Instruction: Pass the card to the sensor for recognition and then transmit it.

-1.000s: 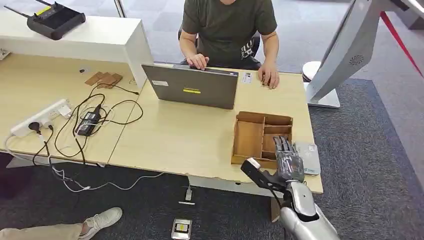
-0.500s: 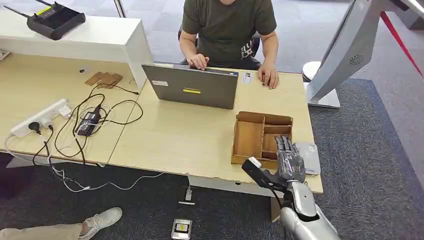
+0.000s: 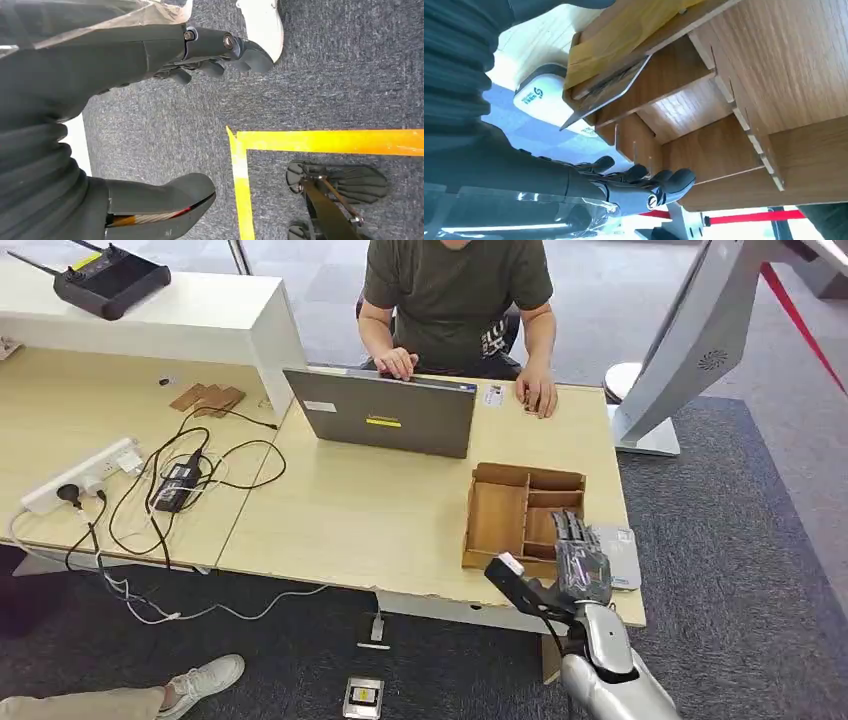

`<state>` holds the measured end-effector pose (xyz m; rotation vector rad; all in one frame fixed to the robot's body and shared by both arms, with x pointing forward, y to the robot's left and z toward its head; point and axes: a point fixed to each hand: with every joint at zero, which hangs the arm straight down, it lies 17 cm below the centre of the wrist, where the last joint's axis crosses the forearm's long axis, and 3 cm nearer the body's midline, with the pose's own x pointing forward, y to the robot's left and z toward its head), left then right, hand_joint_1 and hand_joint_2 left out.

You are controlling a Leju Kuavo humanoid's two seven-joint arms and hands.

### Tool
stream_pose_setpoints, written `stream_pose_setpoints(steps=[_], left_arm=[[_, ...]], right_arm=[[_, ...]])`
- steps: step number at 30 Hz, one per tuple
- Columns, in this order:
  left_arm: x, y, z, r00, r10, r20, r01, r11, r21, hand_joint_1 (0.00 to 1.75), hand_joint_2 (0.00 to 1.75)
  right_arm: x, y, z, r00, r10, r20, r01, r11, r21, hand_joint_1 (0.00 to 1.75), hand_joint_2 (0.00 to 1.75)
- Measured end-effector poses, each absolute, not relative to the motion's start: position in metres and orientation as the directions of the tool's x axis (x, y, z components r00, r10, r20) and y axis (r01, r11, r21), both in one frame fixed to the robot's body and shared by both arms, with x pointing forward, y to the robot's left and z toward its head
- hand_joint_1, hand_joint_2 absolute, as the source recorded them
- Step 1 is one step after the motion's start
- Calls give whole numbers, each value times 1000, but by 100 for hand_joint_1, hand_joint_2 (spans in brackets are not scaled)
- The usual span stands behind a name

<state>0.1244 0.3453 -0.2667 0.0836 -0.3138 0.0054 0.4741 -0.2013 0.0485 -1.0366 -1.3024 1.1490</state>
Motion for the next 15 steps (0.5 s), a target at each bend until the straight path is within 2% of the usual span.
stream_pose_setpoints(steps=[15], left_arm=[[124,346,-267,951,2,308,-29,996,82,0,175]], right_arm=[[476,-208,53,-44,985,165,-21,164,-986,0,175]])
